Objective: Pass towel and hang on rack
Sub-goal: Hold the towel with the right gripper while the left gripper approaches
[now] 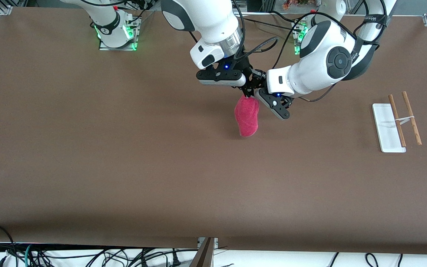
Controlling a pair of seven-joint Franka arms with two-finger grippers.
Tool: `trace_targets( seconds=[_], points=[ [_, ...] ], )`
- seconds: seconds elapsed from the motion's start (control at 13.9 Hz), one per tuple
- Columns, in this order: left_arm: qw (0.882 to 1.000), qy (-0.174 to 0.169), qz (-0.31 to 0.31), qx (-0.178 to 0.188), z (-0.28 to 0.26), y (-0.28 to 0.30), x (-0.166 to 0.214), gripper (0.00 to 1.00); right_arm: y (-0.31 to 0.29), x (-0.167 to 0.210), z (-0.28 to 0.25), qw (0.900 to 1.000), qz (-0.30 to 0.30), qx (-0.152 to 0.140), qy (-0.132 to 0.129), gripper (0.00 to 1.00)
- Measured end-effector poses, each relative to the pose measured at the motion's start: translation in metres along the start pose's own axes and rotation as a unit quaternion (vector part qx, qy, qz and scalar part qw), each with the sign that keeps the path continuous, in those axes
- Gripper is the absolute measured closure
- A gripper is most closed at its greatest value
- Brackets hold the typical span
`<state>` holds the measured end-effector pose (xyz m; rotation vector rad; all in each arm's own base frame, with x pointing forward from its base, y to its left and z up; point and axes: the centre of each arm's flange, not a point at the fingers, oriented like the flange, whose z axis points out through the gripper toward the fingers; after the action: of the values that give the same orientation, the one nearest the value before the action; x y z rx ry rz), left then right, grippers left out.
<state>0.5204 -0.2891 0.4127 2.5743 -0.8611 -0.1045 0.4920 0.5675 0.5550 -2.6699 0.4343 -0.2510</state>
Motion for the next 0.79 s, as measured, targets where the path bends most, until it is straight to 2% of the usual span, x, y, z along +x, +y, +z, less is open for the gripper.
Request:
trace_targets(
  seconds=[0.07,0.14,0.43,0.79],
  points=[
    [1.000,0.010,0.012,-0.007,0.003,-0.005,0.003,0.01,0.000,0.000,0.000,1.000,0.000,0.000,0.000,0.98],
    [0.999,0.019,0.026,-0.013,0.007,-0.010,0.006,0.00,0.000,0.000,0.000,1.000,0.000,0.000,0.000,0.98],
    [0.997,0.039,0.067,-0.032,0.010,-0.039,0.006,0.00,0.000,0.000,0.000,1.000,0.000,0.000,0.000,0.98],
    [0.996,0.042,0.072,-0.037,0.011,-0.037,0.008,0.00,0.000,0.000,0.000,1.000,0.000,0.000,0.000,0.98]
  ],
)
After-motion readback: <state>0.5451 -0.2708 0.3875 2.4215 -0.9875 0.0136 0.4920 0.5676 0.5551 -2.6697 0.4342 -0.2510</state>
